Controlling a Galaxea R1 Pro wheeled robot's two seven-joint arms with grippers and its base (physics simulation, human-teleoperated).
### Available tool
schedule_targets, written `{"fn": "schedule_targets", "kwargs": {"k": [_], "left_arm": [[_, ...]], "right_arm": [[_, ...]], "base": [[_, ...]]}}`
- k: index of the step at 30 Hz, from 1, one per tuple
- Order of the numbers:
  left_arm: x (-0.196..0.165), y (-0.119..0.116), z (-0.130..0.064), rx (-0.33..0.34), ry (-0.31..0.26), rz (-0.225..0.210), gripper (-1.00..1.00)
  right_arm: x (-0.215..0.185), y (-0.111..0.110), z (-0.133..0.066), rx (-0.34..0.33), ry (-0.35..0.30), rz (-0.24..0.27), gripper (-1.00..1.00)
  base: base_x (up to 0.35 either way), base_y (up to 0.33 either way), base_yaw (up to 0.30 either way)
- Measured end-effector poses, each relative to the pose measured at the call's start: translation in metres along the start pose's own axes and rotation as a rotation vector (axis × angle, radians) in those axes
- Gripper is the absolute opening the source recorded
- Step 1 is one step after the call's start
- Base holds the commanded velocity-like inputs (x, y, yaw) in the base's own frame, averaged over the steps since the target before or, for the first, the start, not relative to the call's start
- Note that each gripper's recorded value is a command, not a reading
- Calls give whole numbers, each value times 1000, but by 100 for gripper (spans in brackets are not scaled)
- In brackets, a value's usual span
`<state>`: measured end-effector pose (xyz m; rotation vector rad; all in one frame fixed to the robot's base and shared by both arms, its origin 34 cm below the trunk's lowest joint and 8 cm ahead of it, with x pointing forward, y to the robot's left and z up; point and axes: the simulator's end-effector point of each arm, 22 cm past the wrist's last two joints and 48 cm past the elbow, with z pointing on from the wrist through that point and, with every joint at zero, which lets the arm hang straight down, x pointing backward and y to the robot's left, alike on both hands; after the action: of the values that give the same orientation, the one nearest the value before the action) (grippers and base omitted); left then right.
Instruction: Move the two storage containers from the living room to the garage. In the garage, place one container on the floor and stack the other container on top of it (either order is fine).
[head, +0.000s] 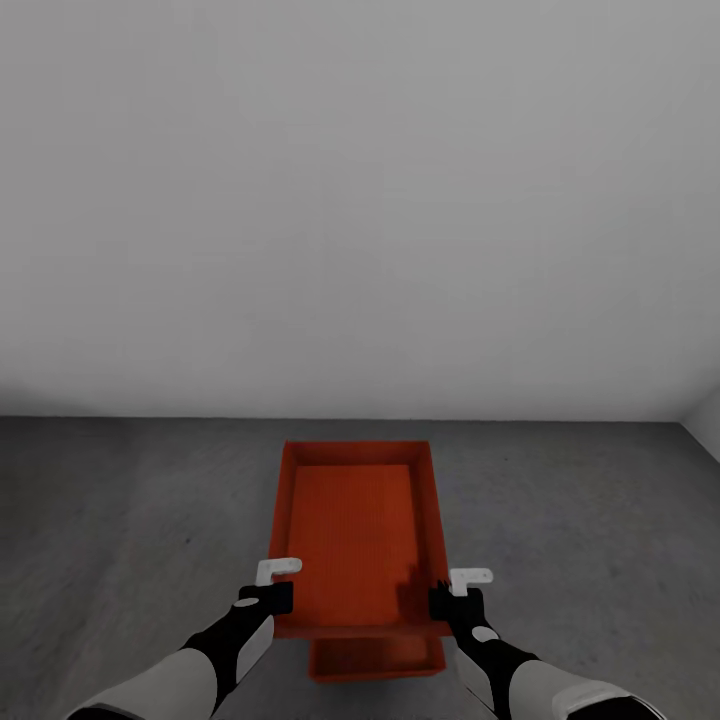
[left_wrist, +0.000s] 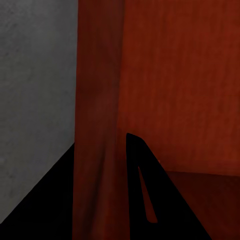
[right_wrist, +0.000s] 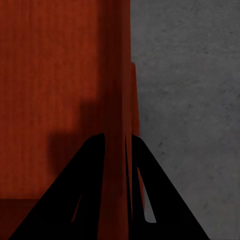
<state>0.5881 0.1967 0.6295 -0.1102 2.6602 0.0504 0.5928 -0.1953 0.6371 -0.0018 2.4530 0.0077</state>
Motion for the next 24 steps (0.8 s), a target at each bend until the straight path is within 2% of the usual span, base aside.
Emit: {"fn": "schedule_targets", "kwargs": {"k": [24], "left_arm": [[19,1,9,-3,36,1,-100]], "right_arm": [[20,0,5,0,37,-1,-100]], "base": [[0,0,69]]}}
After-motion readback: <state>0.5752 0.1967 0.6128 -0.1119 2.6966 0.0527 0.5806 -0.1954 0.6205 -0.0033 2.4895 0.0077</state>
